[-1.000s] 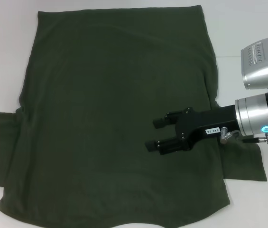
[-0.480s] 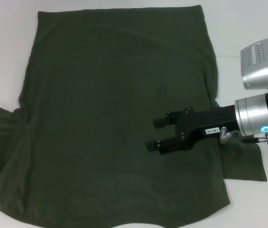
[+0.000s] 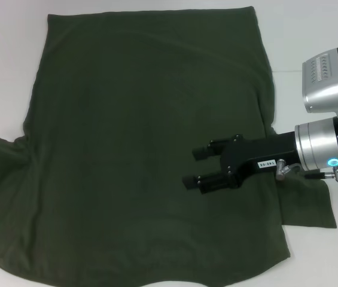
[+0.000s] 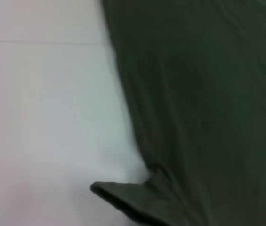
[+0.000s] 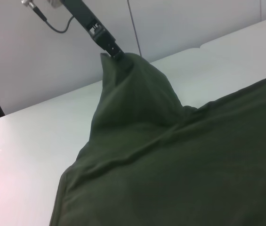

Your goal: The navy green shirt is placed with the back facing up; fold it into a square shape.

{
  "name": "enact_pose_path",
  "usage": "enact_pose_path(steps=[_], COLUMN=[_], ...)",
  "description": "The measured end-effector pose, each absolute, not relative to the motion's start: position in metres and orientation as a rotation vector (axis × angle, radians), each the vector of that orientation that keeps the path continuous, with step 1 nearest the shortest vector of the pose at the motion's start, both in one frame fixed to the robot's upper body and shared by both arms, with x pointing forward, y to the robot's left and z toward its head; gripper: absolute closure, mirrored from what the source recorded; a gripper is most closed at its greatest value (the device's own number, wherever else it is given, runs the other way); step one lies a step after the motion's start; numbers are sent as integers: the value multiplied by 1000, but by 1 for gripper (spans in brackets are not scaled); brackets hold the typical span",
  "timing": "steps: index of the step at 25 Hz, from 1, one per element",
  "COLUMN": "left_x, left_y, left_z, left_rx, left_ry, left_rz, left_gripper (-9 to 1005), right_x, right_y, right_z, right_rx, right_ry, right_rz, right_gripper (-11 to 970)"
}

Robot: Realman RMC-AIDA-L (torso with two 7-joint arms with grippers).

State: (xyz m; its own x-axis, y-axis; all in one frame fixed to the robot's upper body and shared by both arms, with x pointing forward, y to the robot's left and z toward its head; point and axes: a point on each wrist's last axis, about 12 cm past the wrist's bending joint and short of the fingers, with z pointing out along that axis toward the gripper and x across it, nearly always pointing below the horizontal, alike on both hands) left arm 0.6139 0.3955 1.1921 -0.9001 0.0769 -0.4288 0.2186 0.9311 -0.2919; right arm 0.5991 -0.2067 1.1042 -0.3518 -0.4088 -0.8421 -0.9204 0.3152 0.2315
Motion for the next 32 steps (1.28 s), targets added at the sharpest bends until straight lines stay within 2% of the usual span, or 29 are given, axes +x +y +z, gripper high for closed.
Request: enact_pose_path(steps=[10,21,32], left_x=[630,647,655], left_y=[366,309,285], left_z=[1212,1217,1196], left_rx=[223,328,314], left_ry=[2715,2767,2762], left_rz=[-525,-548,-607], left_gripper=[991,992,986], right_x=[599,600,600], right_y=[-204,-201,-203], right_z=[1103,1106,1102], right_rx=[-1182,-1198,-1167], right_ry=[1890,1869,1889], right_rz=[958,944,933], right_gripper=[131,131,132])
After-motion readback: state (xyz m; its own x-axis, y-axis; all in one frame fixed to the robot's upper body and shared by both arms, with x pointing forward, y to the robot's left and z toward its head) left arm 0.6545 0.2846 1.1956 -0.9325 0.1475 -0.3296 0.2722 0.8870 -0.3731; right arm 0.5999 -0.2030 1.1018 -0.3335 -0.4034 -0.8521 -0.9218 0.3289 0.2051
